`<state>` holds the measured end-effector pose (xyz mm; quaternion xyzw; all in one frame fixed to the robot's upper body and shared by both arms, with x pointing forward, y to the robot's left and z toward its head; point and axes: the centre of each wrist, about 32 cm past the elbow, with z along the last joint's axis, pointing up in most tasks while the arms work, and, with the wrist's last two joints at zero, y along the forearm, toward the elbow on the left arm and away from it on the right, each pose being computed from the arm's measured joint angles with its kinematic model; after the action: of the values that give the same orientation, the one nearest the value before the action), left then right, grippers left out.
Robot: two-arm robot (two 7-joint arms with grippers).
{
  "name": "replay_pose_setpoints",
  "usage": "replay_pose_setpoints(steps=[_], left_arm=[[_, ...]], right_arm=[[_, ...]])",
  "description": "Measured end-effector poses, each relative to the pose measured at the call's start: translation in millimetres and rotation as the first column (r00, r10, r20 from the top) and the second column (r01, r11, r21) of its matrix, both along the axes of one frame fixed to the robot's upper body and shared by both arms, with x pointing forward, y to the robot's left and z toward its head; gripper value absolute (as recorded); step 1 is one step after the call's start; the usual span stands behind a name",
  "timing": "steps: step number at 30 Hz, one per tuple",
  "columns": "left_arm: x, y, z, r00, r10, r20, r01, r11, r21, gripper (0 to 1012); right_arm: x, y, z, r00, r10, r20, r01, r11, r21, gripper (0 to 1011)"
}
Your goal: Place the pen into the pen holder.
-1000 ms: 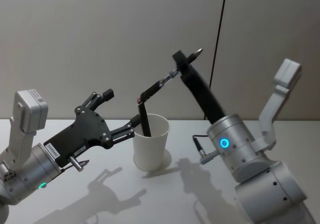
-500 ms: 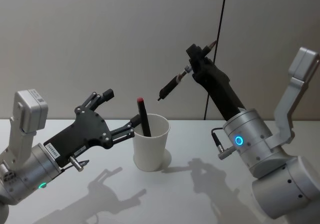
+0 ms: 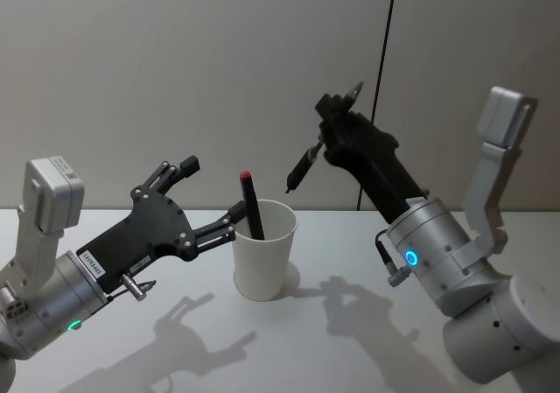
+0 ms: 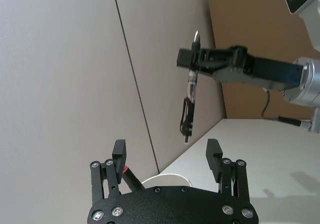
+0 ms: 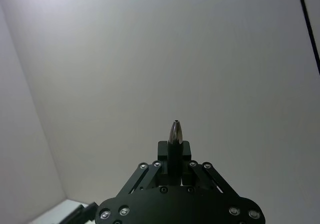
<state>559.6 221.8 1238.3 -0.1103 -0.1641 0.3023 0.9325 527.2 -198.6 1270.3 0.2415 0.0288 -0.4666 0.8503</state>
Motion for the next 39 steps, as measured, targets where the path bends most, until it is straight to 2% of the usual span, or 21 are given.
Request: replay_pose_setpoints(steps=[6,11,17,23,29,39], left_arm=[[0.0,0.0,0.0,1.0,0.0,0.0,0.0,1.0,0.0,1003],[0.0,0.0,0.0,1.0,0.0,0.0,0.0,1.0,0.0,1003],[0.0,0.0,0.0,1.0,0.0,0.0,0.0,1.0,0.0,1003],[0.0,0.0,0.0,1.0,0.0,0.0,0.0,1.0,0.0,1003],[0.0,0.0,0.0,1.0,0.0,0.0,0.0,1.0,0.0,1003],[0.0,0.0,0.1,1.0,0.0,0.0,0.0,1.0,0.0,1004]], right_arm=[[4.1,1.1,-6.3,1.0,-0.021,0.014,0.023,0.996,-0.085,133],[8.9,4.2,-14.1,0.999,-0.044,0.024,0.047,0.984,-0.169,133],[18.4,11.3,-26.9,0.997,-0.073,0.035,0.08,0.958,-0.277,133],[27.6,19.2,-36.8,0.995,-0.091,0.049,0.103,0.934,-0.343,133],[34.3,25.9,-39.7,0.992,-0.102,0.073,0.122,0.925,-0.361,133],[41.7,36.6,-34.2,0.987,-0.112,0.114,0.146,0.924,-0.353,134]])
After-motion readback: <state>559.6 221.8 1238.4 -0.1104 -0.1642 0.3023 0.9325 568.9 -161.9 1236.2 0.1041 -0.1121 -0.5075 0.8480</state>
